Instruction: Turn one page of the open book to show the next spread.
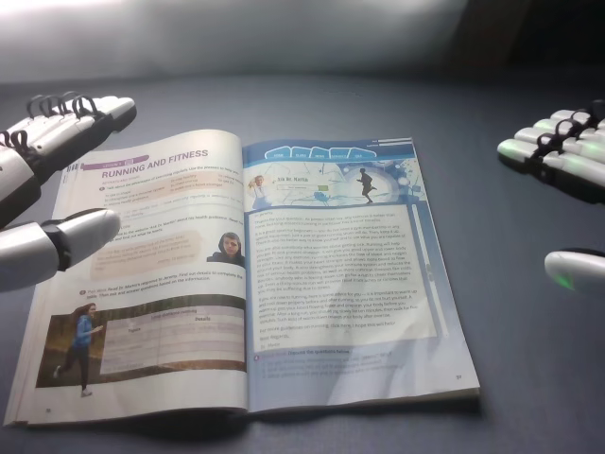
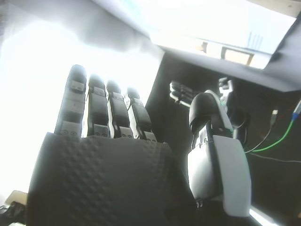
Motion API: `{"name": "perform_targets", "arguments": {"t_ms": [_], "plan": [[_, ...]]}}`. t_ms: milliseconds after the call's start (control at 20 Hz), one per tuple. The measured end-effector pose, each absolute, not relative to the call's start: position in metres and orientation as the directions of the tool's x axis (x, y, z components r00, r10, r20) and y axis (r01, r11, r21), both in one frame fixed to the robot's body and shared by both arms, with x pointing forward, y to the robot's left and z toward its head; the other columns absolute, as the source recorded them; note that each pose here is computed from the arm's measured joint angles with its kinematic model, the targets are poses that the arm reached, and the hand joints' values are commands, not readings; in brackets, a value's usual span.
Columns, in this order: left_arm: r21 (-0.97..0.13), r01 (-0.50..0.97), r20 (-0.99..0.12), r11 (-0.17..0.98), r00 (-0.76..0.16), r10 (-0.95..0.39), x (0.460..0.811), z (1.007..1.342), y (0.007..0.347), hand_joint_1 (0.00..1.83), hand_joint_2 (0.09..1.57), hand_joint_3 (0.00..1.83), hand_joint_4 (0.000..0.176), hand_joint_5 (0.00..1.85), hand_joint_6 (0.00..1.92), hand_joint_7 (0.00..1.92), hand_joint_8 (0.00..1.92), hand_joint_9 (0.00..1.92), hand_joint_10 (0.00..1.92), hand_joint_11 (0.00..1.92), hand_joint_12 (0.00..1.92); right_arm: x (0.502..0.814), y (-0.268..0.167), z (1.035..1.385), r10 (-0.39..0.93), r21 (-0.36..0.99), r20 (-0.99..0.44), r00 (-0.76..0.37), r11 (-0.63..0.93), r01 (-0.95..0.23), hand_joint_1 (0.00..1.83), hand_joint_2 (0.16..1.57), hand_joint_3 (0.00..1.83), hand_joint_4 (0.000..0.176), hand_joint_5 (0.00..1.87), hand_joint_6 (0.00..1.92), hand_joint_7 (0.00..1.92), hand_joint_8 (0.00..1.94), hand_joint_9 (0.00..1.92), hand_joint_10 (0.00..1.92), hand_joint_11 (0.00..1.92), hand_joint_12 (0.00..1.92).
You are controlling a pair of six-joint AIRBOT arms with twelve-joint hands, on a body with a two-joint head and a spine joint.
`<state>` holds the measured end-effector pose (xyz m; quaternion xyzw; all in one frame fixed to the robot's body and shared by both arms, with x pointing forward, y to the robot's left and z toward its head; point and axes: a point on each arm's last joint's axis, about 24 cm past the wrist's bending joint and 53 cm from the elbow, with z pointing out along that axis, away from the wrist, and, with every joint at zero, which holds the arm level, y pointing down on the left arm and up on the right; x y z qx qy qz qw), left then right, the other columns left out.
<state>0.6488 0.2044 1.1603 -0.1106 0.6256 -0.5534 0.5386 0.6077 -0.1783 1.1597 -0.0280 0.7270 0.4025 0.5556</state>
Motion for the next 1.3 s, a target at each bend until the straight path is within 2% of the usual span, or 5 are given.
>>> {"name": "perform_targets", "arguments": {"t_ms": [250, 300, 350, 800, 1300], "plan": [[-0.824, 0.425, -0.541, 0.375, -0.392, -0.744, 0.646, 1.15, 0.214, 0.11, 1.43, 0.0, 0.013, 0.0, 0.0, 0.0, 0.0, 0.0, 0.0, 0.0, 0.0, 0.611, -0.154, 1.16, 0.307, 0.488, -0.868, -0.391, 0.677, -0.551, 0.0, 1.28, 0.01, 0.0, 0.0, 0.0, 0.0, 0.0, 0.0, 0.0, 0.0, 0.0], [-0.824, 0.419, -0.544, 0.382, -0.395, -0.74, 0.645, 1.146, 0.216, 0.08, 1.42, 0.0, 0.007, 0.0, 0.0, 0.0, 0.0, 0.0, 0.0, 0.0, 0.0, 0.611, -0.149, 1.153, 0.285, 0.482, -0.868, -0.406, 0.681, -0.552, 0.0, 1.27, 0.0, 0.0, 0.0, 0.0, 0.0, 0.0, 0.0, 0.0, 0.0, 0.0], [-0.827, 0.409, -0.542, 0.387, -0.392, -0.744, 0.645, 1.145, 0.218, 0.24, 1.43, 0.0, 0.0, 0.0, 0.0, 0.0, 0.0, 0.0, 0.0, 0.0, 0.0, 0.609, -0.141, 1.142, 0.241, 0.468, -0.869, -0.432, 0.683, -0.561, 0.0, 1.26, 0.0, 0.0, 0.0, 0.0, 0.0, 0.0, 0.0, 0.0, 0.0, 0.0], [-0.835, 0.381, -0.532, 0.398, -0.373, -0.76, 0.635, 1.138, 0.234, 0.22, 1.43, 0.0, 0.0, 0.0, 0.0, 0.0, 0.0, 0.0, 0.0, 0.0, 0.0, 0.604, -0.094, 1.085, 0.066, 0.449, -0.832, -0.55, 0.662, -0.6, 0.02, 1.21, 0.0, 0.0, 0.0, 0.0, 0.0, 0.0, 0.0, 0.0, 0.0, 0.0], [-0.839, 0.35, -0.534, 0.417, -0.383, -0.753, 0.631, 1.125, 0.24, 0.09, 1.45, 0.0, 0.0, 0.0, 0.0, 0.0, 0.0, 0.0, 0.0, 0.0, 0.0, 0.604, -0.066, 1.057, 0.041, 0.486, -0.797, -0.603, 0.635, -0.6, 0.0, 1.19, 0.0, 0.0, 0.0, 0.0, 0.0, 0.0, 0.0, 0.0, 0.0, 0.0]]}}
